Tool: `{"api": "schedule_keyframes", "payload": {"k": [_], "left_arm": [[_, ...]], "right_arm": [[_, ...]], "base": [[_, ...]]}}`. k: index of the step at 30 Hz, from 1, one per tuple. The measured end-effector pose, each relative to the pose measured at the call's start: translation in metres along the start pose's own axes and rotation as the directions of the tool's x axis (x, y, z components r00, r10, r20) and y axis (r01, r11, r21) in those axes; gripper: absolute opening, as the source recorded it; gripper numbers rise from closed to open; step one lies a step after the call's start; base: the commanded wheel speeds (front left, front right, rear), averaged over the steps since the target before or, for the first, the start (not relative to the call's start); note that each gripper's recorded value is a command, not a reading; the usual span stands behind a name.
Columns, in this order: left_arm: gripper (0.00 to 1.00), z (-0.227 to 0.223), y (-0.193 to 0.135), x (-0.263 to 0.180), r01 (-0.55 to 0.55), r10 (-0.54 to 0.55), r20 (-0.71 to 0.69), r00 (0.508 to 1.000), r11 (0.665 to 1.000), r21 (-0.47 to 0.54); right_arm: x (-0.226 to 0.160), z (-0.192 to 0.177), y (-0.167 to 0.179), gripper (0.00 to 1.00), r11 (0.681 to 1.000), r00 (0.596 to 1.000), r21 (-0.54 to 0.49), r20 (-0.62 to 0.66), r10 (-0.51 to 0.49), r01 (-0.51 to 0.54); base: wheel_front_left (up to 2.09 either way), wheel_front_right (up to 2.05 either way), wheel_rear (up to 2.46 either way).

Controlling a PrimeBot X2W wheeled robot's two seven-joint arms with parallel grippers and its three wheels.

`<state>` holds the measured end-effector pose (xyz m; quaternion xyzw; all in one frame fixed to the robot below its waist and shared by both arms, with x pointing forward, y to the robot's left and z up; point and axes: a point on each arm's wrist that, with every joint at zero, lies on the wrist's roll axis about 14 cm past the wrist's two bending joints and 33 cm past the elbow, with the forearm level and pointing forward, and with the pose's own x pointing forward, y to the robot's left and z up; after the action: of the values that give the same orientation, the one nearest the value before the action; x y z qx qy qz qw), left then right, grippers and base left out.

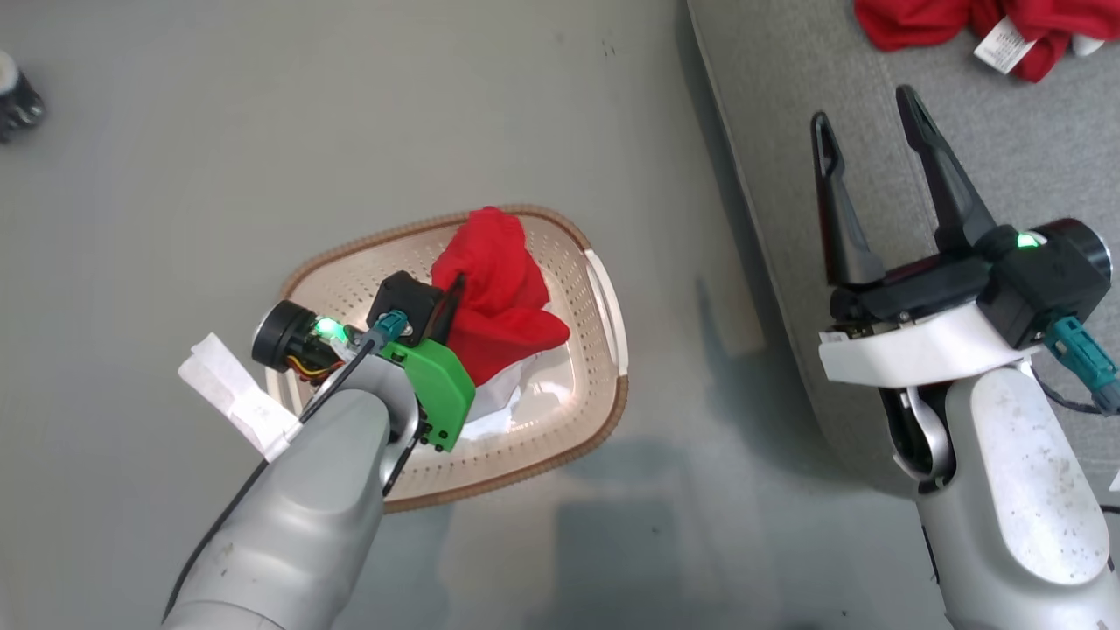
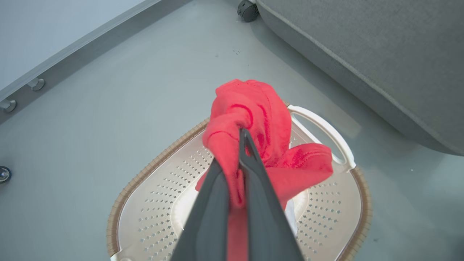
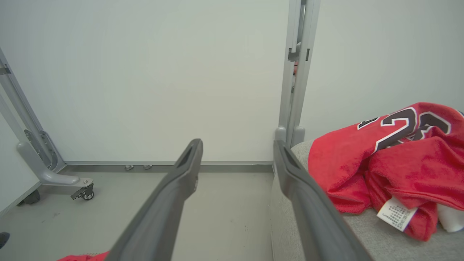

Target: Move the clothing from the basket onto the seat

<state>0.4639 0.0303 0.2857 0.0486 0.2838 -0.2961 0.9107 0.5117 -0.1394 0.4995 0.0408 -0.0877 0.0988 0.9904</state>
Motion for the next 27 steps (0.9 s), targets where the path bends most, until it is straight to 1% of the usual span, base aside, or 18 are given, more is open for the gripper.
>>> {"api": "schedule_keyframes", "payload": {"k": [4, 7, 10, 14, 18, 23, 27], "left_arm": [[0.00, 0.044, -0.001, -0.017, -0.027, 0.031, 0.141, 0.990, 0.999, -0.032], [0.00, 0.074, -0.001, -0.031, -0.044, 0.052, 0.238, 0.970, 0.998, -0.040], [0.00, 0.101, 0.000, -0.048, -0.060, 0.073, 0.323, 0.944, 0.997, -0.047], [0.00, 0.137, -0.002, -0.072, -0.077, 0.087, 0.433, 0.897, 0.996, -0.041], [0.00, 0.175, -0.008, -0.098, -0.081, 0.081, 0.546, 0.834, 0.996, -0.025], [0.00, 0.226, -0.018, -0.136, -0.082, 0.064, 0.684, 0.727, 0.997, -0.006], [0.00, 0.254, -0.025, -0.162, -0.086, 0.049, 0.757, 0.652, 0.996, 0.010]], "right_arm": [[-0.010, 0.014, 0.008, 1.00, 1.000, 1.000, 0.006, 0.015, 0.010, -0.010], [-0.015, 0.025, 0.014, 1.00, 1.000, 0.999, 0.009, 0.028, 0.019, -0.019], [-0.021, 0.034, 0.020, 1.00, 1.000, 0.999, 0.012, 0.039, 0.028, -0.028], [-0.030, 0.046, 0.027, 1.00, 0.999, 0.998, 0.019, 0.056, 0.038, -0.039], [-0.039, 0.056, 0.032, 1.00, 0.999, 0.997, 0.022, 0.070, 0.044, -0.046], [-0.050, 0.070, 0.038, 1.00, 0.998, 0.995, 0.027, 0.091, 0.051, -0.053], [-0.057, 0.080, 0.040, 1.00, 0.998, 0.993, 0.026, 0.110, 0.050, -0.053]], "base": [[0.00, 0.00, 0.00], [0.00, 0.00, 0.00], [0.00, 0.00, 0.00], [0.00, 0.00, 0.00], [0.00, 0.00, 0.00], [0.00, 0.00, 0.00], [0.00, 0.00, 0.00]]}}
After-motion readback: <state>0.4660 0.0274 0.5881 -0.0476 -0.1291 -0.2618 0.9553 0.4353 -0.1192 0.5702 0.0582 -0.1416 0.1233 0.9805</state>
